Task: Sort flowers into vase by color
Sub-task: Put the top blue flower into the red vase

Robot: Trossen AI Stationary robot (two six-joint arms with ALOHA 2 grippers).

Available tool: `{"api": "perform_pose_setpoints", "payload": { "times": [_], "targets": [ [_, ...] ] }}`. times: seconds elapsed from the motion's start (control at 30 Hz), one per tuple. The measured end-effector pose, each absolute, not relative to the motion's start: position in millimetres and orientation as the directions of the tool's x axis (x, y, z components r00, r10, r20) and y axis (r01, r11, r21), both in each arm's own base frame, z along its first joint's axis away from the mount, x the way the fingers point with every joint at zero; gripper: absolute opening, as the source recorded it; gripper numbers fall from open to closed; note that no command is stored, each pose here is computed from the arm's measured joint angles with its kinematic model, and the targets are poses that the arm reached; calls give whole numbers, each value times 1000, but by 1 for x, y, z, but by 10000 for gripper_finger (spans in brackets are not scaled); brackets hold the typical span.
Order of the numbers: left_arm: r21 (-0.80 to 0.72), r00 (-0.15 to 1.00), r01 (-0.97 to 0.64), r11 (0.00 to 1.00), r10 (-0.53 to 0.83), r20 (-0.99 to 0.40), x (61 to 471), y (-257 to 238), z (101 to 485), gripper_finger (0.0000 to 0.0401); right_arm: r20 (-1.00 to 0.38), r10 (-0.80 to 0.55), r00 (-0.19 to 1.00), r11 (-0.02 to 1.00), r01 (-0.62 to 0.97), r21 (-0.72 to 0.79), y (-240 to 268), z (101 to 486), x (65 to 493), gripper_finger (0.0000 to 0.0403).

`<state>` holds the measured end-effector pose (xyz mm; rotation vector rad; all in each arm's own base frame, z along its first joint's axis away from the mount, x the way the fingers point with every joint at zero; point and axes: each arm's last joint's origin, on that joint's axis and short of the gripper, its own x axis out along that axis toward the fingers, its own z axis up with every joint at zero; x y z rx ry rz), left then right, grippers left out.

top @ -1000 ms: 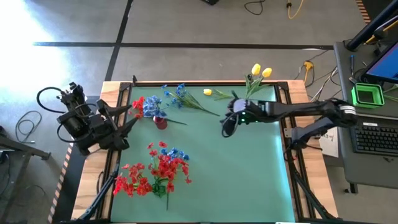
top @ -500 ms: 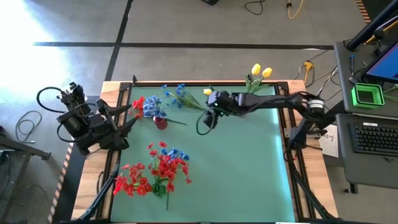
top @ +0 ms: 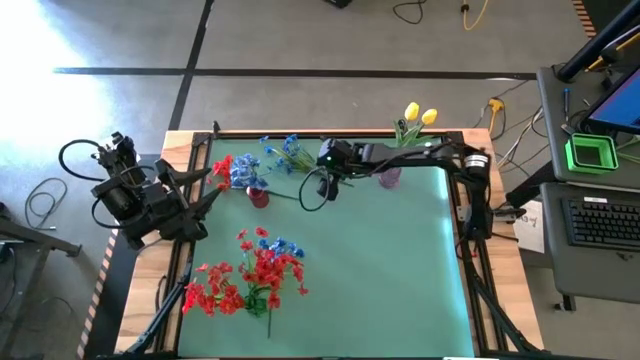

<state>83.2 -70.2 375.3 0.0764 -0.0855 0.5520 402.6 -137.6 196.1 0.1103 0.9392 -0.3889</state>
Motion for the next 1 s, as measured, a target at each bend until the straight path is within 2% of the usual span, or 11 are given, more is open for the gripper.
{"api": "perform_pose_setpoints", "payload": {
  "times": [0.17,0.57,0.77,1.0],
  "targets": [
    [56,848,-527,848,520,102,83,-70,375,230,-795,-293,531,928,358,-103,-152,172,411,316],
    [62,848,-528,847,521,102,83,-69,375,230,-813,-309,495,905,417,-90,-173,138,413,271],
    [64,849,-525,849,517,109,83,-70,376,230,-824,-299,480,908,409,-91,-173,127,414,209],
    [62,849,-524,849,516,111,83,-69,376,230,-840,-278,466,904,422,-64,-171,124,414,101]
  ]
}}
